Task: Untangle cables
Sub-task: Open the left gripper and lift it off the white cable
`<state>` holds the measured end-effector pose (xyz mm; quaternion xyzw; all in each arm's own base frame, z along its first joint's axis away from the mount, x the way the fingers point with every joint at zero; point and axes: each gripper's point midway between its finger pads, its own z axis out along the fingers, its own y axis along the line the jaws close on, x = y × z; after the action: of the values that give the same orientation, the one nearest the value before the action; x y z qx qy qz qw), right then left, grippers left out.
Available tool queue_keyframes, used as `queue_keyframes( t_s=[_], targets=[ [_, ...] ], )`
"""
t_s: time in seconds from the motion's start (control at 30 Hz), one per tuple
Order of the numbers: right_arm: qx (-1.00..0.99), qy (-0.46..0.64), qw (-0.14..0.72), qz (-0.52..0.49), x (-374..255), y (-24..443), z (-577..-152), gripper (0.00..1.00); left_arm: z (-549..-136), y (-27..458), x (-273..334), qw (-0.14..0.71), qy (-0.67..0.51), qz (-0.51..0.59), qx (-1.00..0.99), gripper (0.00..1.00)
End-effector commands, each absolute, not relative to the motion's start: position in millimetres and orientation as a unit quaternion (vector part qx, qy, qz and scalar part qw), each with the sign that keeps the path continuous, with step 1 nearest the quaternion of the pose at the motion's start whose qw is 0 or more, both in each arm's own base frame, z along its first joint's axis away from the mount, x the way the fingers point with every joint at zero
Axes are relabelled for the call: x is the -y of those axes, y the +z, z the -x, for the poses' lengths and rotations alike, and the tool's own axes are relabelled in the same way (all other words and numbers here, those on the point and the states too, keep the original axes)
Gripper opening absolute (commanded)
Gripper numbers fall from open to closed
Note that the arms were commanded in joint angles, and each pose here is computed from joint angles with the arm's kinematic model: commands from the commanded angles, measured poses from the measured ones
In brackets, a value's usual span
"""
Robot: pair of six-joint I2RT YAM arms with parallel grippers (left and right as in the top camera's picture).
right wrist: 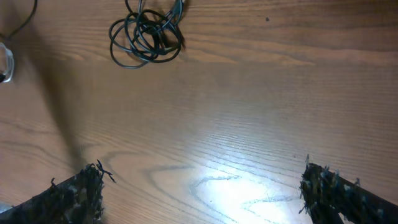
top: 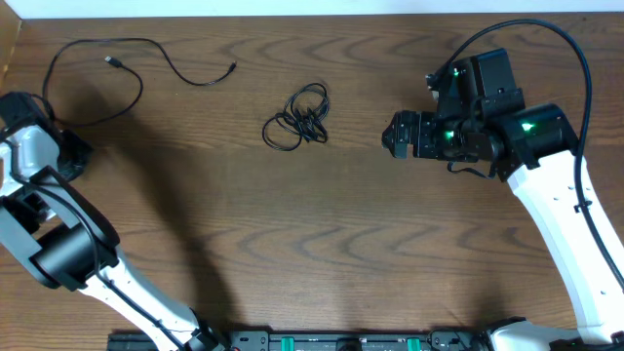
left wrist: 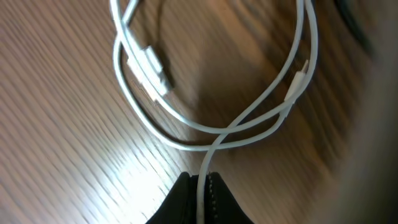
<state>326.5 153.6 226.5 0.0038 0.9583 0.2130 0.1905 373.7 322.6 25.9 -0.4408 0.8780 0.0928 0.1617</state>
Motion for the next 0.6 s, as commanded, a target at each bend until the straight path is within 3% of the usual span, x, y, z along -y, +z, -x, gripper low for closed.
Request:
queue_keyframes(
  t_s=[0.0,0.57],
  targets=[
    [-0.958,0.217,0.188,-0.021,-152.9,226.4,-328.8,0.99,-367.2,26.4,-340.2,0.163,0.119,0.420,-0.885,0.08],
    [-0.957,0.220,0.189,-0.030,-153.3,227.1,-330.0,0.99,-377.8,113.0,-418.8,0.266,0.172,0.452,-0.834,0.08]
  ],
)
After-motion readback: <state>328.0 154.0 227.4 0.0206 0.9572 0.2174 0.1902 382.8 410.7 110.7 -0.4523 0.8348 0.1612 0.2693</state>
